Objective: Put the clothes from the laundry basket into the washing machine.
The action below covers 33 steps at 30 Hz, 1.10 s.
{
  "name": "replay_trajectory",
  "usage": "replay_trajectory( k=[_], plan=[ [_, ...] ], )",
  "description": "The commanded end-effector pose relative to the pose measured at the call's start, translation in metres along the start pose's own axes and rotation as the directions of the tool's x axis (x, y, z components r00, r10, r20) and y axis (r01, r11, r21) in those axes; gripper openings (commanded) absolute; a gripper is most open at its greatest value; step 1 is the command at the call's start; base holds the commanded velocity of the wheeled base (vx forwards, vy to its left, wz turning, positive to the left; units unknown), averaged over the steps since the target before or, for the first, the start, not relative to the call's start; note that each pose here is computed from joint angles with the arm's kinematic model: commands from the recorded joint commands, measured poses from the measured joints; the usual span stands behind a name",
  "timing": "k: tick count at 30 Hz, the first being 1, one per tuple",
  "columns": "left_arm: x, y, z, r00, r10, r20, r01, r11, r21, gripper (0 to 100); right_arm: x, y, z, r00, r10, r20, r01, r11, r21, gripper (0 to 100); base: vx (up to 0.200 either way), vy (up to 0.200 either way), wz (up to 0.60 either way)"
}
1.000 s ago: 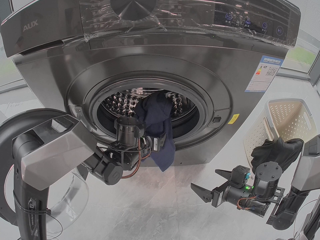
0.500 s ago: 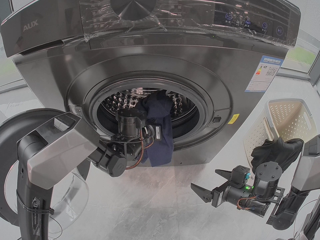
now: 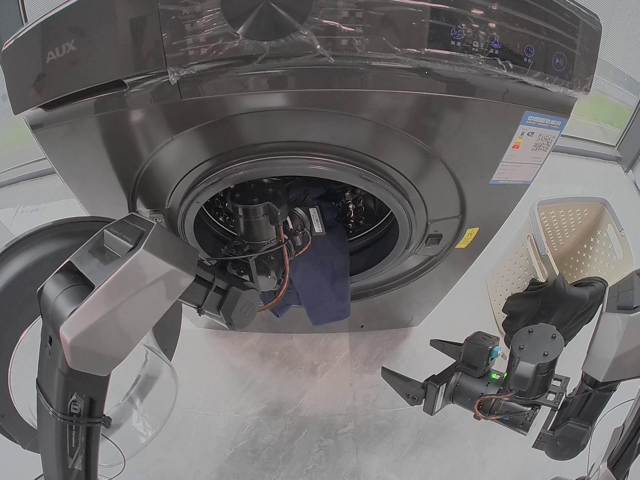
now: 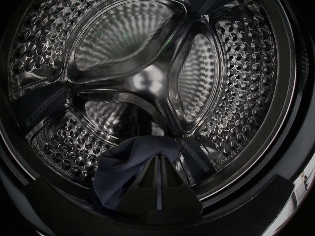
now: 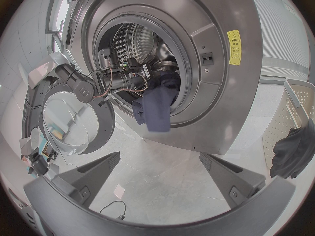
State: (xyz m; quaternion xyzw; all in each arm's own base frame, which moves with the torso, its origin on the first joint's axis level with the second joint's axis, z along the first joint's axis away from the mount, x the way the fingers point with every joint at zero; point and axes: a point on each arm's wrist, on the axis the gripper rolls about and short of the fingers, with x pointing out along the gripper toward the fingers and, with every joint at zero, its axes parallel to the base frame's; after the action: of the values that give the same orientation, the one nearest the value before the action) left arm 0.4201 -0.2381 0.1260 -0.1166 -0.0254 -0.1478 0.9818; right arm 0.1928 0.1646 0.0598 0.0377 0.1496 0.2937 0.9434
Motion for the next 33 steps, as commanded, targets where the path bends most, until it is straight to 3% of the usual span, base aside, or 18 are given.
replay_trajectory(
  k=[1,7,8,13,20,24,25,32,33],
  plan=[
    [-0.007,0.001,-0.016,0.998,0.008,-0.060,-0.007,1.000,0.020,100,0.000,0.000,0.000,1.000,-0.002,-0.001,0.002,1.000,0.000,100,0.000,0.000,0.00],
    [-0.019,0.001,-0.017,0.993,0.008,-0.115,-0.004,0.999,0.036,100,0.000,0.000,0.000,1.000,-0.002,-0.001,0.002,1.000,0.000,100,0.000,0.000,0.00],
    [-0.030,0.000,-0.020,0.982,0.018,-0.190,-0.006,0.998,0.059,100,0.000,0.000,-0.001,1.000,0.000,-0.003,0.000,1.000,0.000,100,0.000,0.000,0.00],
    [-0.053,0.001,-0.023,0.947,0.027,-0.319,0.007,0.995,0.103,100,0.000,0.000,-0.001,1.000,0.000,-0.003,0.000,1.000,0.000,100,0.000,0.000,0.00],
    [-0.057,0.007,-0.047,0.916,0.047,-0.397,0.009,0.990,0.137,100,0.000,0.000,-0.001,1.000,0.000,-0.003,0.000,1.000,0.000,100,0.000,0.000,0.00],
    [-0.052,0.011,-0.060,0.911,0.059,-0.407,0.000,0.990,0.144,100,0.000,0.000,-0.001,1.000,0.000,-0.003,0.000,1.000,0.000,100,0.000,0.000,0.00],
    [-0.049,0.015,-0.062,0.912,0.066,-0.405,-0.008,0.990,0.144,0,0.000,0.000,0.000,1.000,0.000,-0.001,0.000,1.000,0.000,100,0.000,0.000,0.00],
    [-0.039,0.015,-0.060,0.924,0.062,-0.379,-0.012,0.991,0.132,0,0.000,0.000,0.000,1.000,0.000,-0.001,0.000,1.000,0.000,100,0.000,0.000,0.00],
    [-0.033,0.012,-0.053,0.938,0.052,-0.342,-0.013,0.993,0.116,0,0.000,0.000,0.000,1.000,0.000,-0.001,0.000,1.000,0.000,100,0.000,0.000,0.00]
  ],
)
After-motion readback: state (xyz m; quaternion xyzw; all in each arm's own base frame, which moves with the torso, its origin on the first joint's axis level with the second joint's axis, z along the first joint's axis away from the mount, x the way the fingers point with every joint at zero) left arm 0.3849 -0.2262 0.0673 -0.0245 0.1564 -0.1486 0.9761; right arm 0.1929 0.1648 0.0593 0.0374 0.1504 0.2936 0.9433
